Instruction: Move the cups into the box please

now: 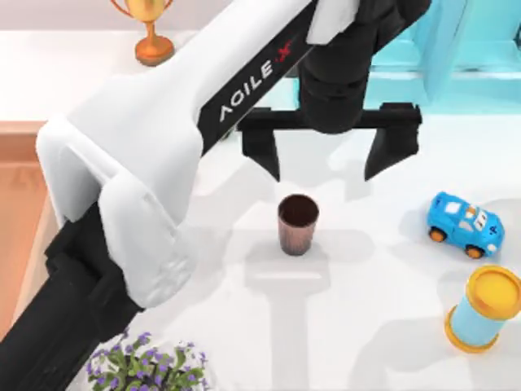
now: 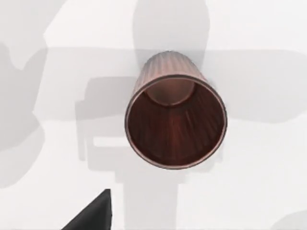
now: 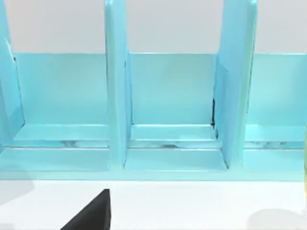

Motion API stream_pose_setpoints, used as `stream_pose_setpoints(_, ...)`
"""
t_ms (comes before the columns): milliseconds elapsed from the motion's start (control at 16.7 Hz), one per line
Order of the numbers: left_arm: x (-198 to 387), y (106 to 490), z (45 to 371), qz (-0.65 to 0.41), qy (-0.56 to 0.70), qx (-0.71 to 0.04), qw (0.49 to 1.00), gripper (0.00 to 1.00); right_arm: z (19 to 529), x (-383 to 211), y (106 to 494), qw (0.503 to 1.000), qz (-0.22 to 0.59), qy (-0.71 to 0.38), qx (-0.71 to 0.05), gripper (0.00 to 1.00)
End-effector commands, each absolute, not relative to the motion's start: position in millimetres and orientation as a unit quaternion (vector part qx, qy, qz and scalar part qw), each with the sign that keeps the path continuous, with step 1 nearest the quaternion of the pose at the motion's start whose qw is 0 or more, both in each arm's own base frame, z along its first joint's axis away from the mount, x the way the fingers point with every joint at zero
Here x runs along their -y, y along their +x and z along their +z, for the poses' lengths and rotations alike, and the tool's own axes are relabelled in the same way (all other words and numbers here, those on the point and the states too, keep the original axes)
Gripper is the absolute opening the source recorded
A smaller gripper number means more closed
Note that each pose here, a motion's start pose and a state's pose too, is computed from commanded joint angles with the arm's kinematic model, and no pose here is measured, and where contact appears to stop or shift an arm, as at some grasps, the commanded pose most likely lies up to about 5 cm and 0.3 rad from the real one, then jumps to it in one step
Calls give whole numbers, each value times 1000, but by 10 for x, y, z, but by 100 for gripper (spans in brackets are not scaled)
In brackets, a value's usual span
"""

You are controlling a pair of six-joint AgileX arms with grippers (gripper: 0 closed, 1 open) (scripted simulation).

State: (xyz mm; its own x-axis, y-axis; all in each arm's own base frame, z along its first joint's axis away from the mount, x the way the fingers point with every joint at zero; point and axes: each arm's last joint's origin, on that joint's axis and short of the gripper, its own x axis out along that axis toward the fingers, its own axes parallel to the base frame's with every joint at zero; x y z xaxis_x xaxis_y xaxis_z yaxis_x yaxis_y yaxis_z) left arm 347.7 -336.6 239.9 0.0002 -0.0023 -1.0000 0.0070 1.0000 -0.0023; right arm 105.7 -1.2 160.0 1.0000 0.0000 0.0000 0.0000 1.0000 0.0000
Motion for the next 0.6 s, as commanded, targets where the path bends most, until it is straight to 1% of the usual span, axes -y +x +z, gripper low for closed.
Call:
stream_pose_setpoints(240, 3416, 3531, 2168, -3, 3, -708, 707, 100, 1600, 12, 1057, 1000, 0, 0, 0, 100)
stream_pose_setpoints(600, 3403, 3507, 1659, -2, 4, -709, 706, 100, 1600, 12, 1057, 1000, 0, 0, 0, 100)
